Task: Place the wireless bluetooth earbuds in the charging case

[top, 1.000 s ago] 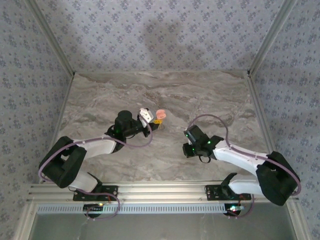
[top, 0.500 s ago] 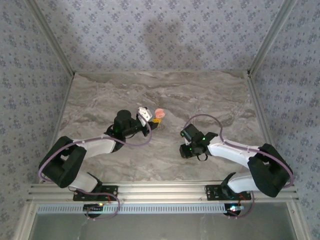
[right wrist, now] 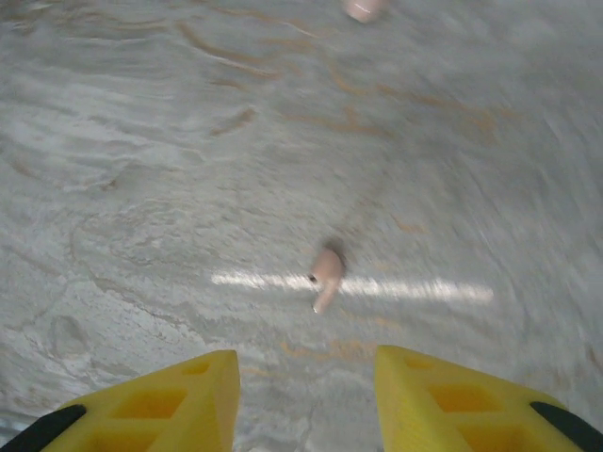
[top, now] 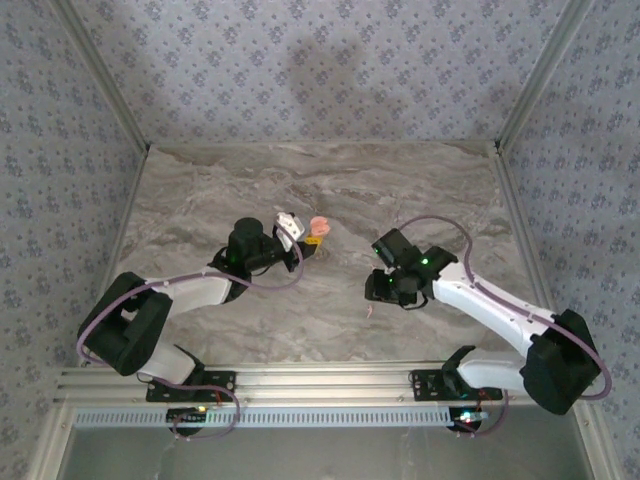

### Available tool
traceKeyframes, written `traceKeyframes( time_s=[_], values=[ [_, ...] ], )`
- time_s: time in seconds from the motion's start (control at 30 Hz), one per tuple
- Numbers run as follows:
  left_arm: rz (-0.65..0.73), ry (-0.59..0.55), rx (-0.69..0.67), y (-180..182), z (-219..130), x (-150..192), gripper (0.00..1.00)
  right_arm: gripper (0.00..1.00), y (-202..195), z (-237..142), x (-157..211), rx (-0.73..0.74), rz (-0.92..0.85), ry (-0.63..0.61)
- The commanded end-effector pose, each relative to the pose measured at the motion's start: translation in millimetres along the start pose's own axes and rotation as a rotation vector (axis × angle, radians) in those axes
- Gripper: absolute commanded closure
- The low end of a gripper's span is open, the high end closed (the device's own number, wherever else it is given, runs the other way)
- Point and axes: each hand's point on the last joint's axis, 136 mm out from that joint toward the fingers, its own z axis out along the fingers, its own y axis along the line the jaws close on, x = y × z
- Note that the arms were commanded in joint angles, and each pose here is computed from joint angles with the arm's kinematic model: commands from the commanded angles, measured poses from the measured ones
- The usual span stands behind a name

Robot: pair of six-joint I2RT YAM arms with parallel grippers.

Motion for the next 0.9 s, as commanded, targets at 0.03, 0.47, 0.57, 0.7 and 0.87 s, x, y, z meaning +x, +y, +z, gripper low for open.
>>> traceKeyframes(
  time_s=[0.03,0.47,0.57,0.7,0.87],
  values=[
    [-0.003,-0.032,0.011,4.4,1.4,-14.0,0.93,0.57,-26.4,3.8,31.0,0.168,0.301,0.174],
    [-0.018,-0.036,0.017,6.1,0.6,-15.6,0.93,0.56,0.1,50.5,5.7,0.115,0.324,0.233],
    [-0.016,-0.040,0.016,6.3,0.5,-17.1,0.93,0.56,1.5,58.6,2.1,0.125,0.312,0.249],
    [-0.017,-0.045,0.016,6.3,0.2,-18.9,0.93,0.56,-1.1,65.9,2.2,0.145,0.303,0.268],
    [-0.021,-0.046,0.014,6.8,-0.4,-18.7,0.93,0.59,-5.6,73.0,3.8,0.172,0.294,0.283]
  ],
)
